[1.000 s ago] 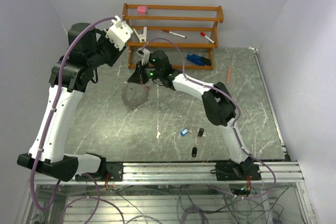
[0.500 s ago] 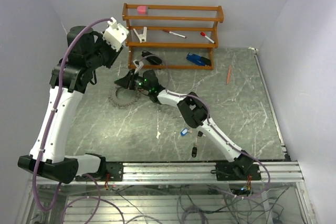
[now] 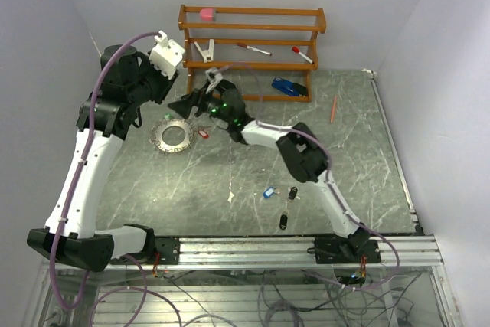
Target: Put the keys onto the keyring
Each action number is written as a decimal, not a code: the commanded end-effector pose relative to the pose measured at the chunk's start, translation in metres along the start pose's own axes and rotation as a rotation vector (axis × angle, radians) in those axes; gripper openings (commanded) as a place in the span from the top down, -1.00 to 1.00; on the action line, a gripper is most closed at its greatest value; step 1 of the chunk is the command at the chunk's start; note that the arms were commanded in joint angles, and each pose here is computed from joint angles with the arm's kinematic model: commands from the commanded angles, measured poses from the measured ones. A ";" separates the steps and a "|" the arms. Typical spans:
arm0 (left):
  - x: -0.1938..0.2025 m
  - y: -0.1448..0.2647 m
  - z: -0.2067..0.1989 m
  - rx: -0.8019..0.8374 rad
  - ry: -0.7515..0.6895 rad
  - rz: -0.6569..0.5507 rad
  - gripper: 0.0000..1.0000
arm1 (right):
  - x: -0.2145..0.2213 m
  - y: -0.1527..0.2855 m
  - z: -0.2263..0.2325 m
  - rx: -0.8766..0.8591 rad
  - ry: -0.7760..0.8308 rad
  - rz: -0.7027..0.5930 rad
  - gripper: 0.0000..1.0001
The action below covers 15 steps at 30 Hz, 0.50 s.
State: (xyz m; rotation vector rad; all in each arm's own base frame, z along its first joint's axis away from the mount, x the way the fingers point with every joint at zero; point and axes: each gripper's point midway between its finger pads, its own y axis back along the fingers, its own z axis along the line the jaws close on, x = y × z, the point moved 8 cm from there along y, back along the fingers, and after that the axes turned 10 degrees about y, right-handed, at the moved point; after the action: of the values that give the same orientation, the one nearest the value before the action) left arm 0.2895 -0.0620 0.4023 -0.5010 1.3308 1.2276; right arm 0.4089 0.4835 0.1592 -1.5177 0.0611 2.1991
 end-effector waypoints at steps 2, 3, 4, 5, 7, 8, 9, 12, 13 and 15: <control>-0.006 0.008 0.010 -0.083 0.058 -0.074 0.02 | -0.079 0.060 0.002 0.103 0.178 0.155 -0.99; -0.004 0.007 0.012 -0.099 0.071 -0.074 -0.07 | -0.089 0.076 0.003 0.126 0.197 0.204 -0.99; -0.002 0.005 0.014 -0.113 0.090 -0.077 -0.29 | -0.096 0.094 -0.001 0.180 0.208 0.245 -0.99; 0.001 0.003 0.015 -0.117 0.105 -0.071 -0.43 | -0.108 0.109 0.002 0.249 0.236 0.268 -0.99; 0.006 0.001 0.016 -0.119 0.134 -0.071 -0.97 | -0.117 0.141 0.006 0.406 0.296 0.367 -0.99; 0.008 0.000 0.016 -0.116 0.152 -0.069 -0.98 | -0.123 0.156 0.008 0.479 0.326 0.401 -0.99; 0.009 0.000 0.017 -0.113 0.162 -0.069 -0.99 | -0.125 0.172 0.011 0.556 0.341 0.433 -0.99; 0.015 -0.002 0.022 -0.108 0.194 -0.064 -1.00 | -0.135 0.217 0.025 0.722 0.368 0.467 -0.99; 0.016 -0.002 0.023 -0.106 0.202 -0.063 -1.00 | -0.139 0.227 0.030 0.743 0.382 0.467 -0.99; 0.020 -0.002 0.024 -0.093 0.223 -0.062 -1.00 | -0.137 0.248 0.037 0.783 0.388 0.482 -0.99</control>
State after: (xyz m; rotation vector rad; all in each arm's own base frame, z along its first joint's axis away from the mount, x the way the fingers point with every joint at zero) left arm 0.2961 -0.0367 0.3837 -0.6969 1.4129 1.2853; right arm 0.3411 0.2674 0.2797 -1.5753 0.9802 1.8565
